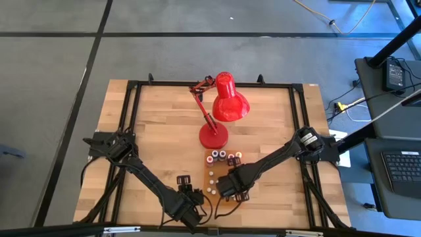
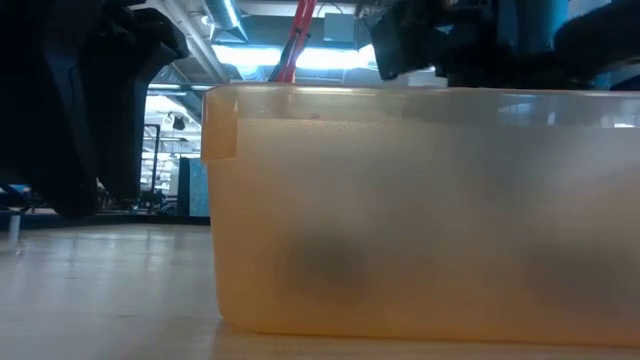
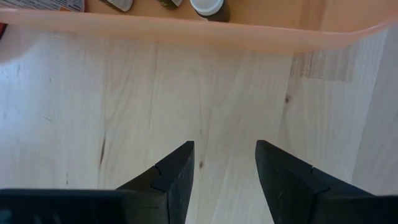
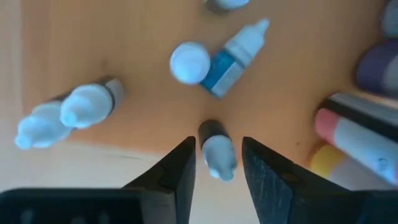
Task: Pick & Place food coloring
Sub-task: Adjust the light blue food coloring bottle in the orange bin
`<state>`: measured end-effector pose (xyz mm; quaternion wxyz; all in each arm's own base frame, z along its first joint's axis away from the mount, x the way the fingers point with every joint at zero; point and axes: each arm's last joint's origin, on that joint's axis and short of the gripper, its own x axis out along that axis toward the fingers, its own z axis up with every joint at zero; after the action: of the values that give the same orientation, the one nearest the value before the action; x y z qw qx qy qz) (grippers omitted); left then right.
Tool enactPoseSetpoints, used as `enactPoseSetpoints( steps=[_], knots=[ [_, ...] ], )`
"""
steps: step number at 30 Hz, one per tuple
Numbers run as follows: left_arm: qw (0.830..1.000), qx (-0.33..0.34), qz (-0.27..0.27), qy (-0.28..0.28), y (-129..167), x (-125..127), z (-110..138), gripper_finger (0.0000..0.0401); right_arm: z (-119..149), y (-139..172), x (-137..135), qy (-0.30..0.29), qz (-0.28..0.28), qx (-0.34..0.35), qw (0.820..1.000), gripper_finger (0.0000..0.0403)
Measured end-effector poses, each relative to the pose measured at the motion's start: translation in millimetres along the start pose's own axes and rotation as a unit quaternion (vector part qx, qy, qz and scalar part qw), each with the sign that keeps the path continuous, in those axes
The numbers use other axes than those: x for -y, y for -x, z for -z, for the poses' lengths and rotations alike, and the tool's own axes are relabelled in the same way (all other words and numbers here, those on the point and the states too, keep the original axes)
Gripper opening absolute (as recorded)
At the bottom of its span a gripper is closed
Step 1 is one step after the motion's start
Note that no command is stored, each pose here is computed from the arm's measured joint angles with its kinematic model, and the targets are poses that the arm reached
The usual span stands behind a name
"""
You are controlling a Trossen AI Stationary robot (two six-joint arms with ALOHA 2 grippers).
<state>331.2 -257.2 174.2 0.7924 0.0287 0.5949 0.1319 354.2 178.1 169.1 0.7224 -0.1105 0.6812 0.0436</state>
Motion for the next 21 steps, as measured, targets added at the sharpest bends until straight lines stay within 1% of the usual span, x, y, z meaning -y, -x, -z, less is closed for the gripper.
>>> enactPoseSetpoints(
  steps=[4, 9, 14, 18, 21],
  knots=[
    [1.0, 0.0, 0.0, 0.0, 0.0, 0.0, 0.0, 0.0168, -4.3, 6.1, 0.8, -0.003, 0.019, 0.017, 1.0, 0.0133],
    [1.0, -0.004, 0.004, 0.0, 0.0, 0.2, 0.3, 0.0168, -10.2, 16.3, -0.2, -0.004, 0.013, 0.034, 0.999, 0.0133],
    [1.0, -0.006, 0.006, -0.001, 0.2, 0.7, 0.8, 0.0165, -15.6, 15.9, -0.9, -0.007, 0.02, 0.067, 0.998, 0.0133],
    [1.0, -0.006, 0.006, -0.001, 0.3, 0.8, 1.0, 0.0167, -14.5, 12.5, 1.2, -0.01, 0.022, 0.062, 0.998, 0.0133],
    [1.0, -0.006, 0.006, -0.001, 0.3, 0.8, 1.0, 0.0168, -16.8, 13.0, 1.1, -0.01, 0.027, 0.076, 0.997, 0.0133]
  ],
)
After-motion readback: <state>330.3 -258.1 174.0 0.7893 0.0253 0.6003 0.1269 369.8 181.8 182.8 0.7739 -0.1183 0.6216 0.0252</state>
